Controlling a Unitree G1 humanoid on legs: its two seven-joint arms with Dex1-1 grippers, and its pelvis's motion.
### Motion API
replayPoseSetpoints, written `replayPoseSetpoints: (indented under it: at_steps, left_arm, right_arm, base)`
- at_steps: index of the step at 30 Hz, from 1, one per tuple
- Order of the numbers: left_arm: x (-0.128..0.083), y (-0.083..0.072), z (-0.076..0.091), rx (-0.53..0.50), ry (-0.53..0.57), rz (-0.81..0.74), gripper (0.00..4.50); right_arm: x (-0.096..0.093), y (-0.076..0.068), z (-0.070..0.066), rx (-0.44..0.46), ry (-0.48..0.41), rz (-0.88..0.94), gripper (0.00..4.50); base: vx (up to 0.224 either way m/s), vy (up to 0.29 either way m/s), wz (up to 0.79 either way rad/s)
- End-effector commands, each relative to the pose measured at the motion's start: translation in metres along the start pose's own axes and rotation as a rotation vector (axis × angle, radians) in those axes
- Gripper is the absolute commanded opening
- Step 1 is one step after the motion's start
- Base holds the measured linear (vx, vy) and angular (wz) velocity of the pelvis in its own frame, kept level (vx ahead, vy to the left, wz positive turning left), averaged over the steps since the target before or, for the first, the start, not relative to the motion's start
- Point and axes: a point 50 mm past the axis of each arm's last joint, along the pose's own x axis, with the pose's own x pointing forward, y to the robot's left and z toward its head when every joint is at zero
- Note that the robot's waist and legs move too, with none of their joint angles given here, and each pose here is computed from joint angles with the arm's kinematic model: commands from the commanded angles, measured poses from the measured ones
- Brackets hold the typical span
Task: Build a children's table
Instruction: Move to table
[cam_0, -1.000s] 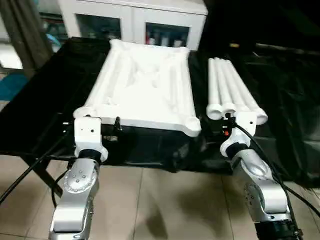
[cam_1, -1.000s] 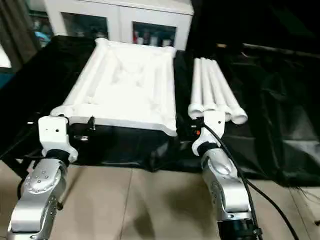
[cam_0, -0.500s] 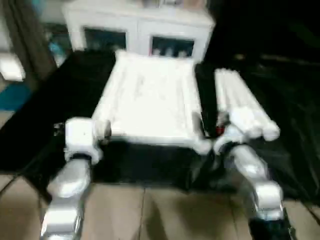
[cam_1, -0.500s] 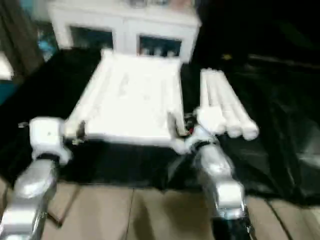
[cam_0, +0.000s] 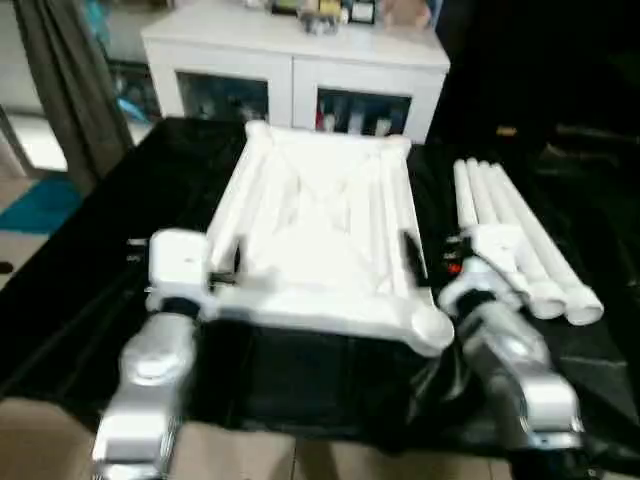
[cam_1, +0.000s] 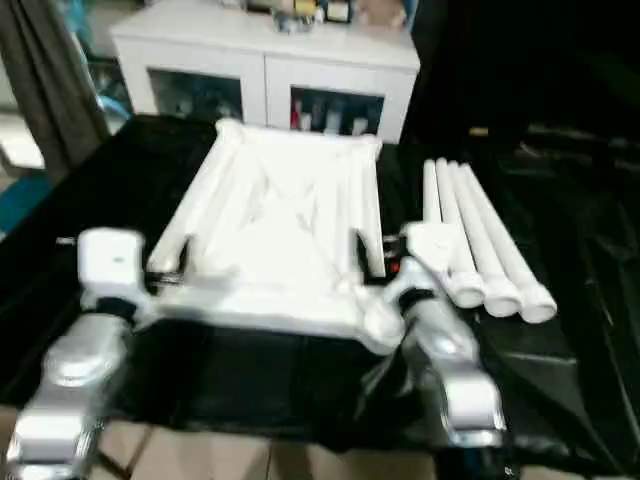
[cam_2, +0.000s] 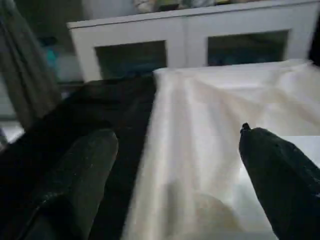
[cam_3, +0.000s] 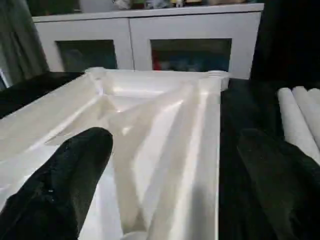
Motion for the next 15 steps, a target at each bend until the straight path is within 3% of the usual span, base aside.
replayPoseSetpoints:
  at_steps: [1,9,15]
  left_arm:
    - [0.0024,-0.0131,0.0025,-0.018,-0.009,-0.053,4.42]
    - [0.0059,-0.0132,0.0038,-0.047,-0.022,-0.044,4.42]
    - [0.0114,-0.0149,0.003,-0.053,-0.014,-0.027,4.42]
  right_arm:
    - [-0.0045,-0.013,0.0047,-0.021,-0.01,-0.053,4.5]
    - [-0.0054,-0.0163,0.0068,-0.035,-0.012,-0.077,4.5]
    - [0.0017,-0.0138,0.0073,-0.057,0.013,-0.081,4.5]
  base:
    - [0.108,0.018,0.0]
    - [0.076,-0.059,-0.01]
    - [0.0,0.0,0.0]
